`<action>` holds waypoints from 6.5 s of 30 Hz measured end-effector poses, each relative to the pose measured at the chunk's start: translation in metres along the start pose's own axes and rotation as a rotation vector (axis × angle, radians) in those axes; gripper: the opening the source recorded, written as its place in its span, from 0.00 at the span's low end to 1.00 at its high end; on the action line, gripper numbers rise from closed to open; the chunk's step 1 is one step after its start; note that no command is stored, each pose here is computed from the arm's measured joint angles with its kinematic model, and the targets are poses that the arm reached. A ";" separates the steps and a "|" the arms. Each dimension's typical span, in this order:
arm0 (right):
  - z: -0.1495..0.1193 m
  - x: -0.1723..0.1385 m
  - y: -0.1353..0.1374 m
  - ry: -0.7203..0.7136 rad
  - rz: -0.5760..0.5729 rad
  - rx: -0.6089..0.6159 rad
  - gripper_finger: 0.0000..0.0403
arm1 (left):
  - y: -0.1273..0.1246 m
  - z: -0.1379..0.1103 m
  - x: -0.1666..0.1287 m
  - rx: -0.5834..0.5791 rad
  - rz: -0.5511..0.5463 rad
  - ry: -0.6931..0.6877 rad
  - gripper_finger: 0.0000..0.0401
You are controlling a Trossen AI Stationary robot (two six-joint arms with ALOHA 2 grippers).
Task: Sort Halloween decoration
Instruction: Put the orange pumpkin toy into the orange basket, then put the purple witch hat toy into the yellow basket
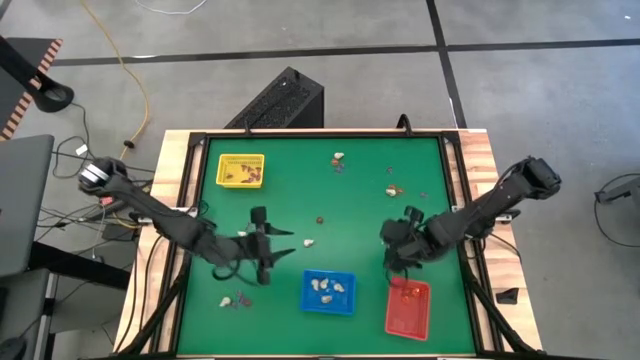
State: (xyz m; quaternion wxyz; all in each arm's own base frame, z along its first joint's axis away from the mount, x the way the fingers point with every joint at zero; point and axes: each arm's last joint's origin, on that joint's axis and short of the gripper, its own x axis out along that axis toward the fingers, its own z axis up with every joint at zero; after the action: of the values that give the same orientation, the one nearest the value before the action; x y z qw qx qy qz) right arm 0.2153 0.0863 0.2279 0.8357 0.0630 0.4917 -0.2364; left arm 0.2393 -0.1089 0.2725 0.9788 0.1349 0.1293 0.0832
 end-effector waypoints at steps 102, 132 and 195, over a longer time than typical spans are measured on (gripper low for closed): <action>-0.064 -0.029 0.092 0.571 0.209 0.820 0.44 | 0.074 -0.060 -0.078 -0.060 -0.243 -0.292 0.43; 0.002 0.031 -0.052 0.437 -0.138 0.710 0.55 | 0.074 -0.059 -0.078 -0.042 -0.230 -0.303 0.43; 0.153 0.109 -0.050 -0.407 0.300 0.541 0.05 | 0.098 -0.097 -0.121 -0.167 -0.039 -0.424 0.43</action>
State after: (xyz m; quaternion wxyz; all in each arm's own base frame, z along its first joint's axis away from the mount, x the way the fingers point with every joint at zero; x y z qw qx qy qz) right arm 0.3580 -0.0461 0.2191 0.8948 0.3048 0.2203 -0.2406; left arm 0.0843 -0.0162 0.2379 0.9933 0.0653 -0.0841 0.0444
